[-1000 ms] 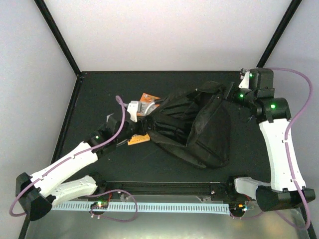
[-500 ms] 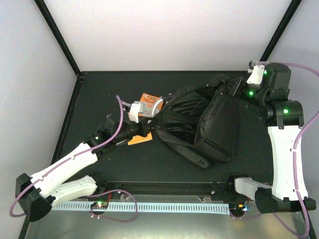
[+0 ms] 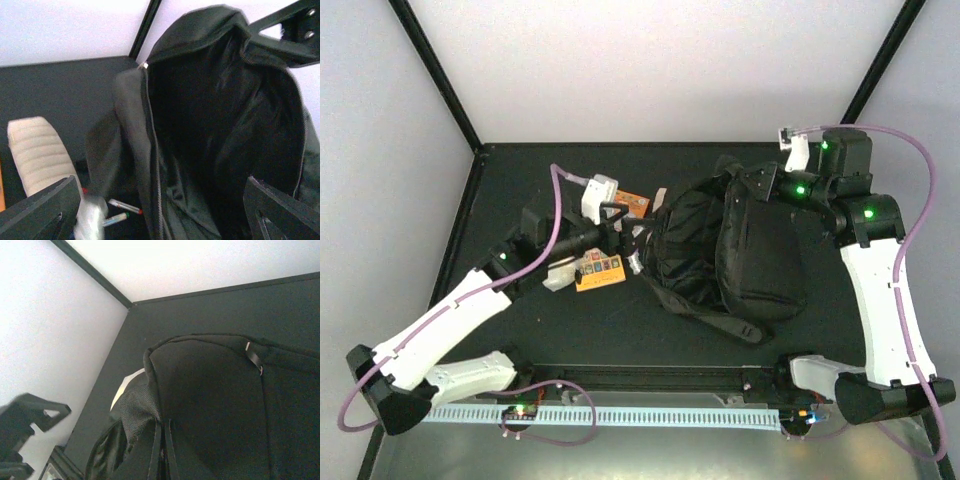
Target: Pack the student bag
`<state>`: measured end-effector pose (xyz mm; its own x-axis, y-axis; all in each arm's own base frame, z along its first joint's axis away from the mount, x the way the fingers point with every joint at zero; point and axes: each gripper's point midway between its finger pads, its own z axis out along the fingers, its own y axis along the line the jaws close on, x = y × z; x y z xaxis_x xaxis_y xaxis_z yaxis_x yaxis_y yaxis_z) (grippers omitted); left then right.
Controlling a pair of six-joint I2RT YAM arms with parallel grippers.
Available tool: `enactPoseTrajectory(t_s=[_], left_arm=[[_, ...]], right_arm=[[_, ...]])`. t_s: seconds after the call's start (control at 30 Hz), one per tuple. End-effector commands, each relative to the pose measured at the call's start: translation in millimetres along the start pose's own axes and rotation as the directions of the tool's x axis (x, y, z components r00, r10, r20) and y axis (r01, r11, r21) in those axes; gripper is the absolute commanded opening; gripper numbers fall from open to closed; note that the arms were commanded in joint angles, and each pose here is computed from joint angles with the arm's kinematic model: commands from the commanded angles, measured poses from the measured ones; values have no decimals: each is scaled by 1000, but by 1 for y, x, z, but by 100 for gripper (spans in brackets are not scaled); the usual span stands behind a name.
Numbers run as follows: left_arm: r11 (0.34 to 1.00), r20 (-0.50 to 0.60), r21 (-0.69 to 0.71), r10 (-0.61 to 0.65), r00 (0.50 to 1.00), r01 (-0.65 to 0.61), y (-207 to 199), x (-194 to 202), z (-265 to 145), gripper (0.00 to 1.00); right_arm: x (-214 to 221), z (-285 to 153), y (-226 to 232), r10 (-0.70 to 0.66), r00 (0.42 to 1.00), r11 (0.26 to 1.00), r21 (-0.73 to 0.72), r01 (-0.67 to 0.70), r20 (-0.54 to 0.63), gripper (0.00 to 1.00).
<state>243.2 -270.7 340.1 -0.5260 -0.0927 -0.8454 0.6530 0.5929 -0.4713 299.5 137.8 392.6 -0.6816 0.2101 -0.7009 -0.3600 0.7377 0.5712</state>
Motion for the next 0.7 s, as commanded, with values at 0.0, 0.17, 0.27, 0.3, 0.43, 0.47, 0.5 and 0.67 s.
enactPoseTrajectory(t_s=[0.0, 0.17, 0.27, 0.3, 0.43, 0.47, 0.5, 0.67], left_arm=[[992, -51, -33, 121, 991, -123, -3, -18, 3, 93], [983, -161, -48, 169, 972, -179, 3, -13, 23, 91], [979, -182, -60, 182, 966, -195, 8, -13, 34, 91], [979, -191, -60, 180, 965, -195, 10, -11, 38, 91], [986, -234, -34, 151, 961, -163, 12, -4, 59, 92], [988, -240, -28, 143, 960, -154, 12, -3, 64, 91], [989, -243, -15, 139, 960, -147, 10, -2, 68, 88], [991, -280, -19, 119, 953, -129, 16, 5, 83, 62]], right_arm=[[-7, -7, 20, -65, 997, 994, -83, 68, 43, 2], [-1, -7, 26, -71, 997, 990, -116, 74, 26, 2], [5, -6, 28, -77, 997, 989, -126, 78, 9, 2], [7, -6, 28, -79, 997, 988, -129, 79, 5, 2], [19, -1, 31, -79, 997, 986, -147, 75, -21, 2], [22, 0, 32, -83, 996, 985, -152, 78, -26, 2], [25, 1, 33, -84, 996, 985, -154, 78, -31, 2], [33, 2, 27, -83, 996, 988, -131, 78, -36, 2]])
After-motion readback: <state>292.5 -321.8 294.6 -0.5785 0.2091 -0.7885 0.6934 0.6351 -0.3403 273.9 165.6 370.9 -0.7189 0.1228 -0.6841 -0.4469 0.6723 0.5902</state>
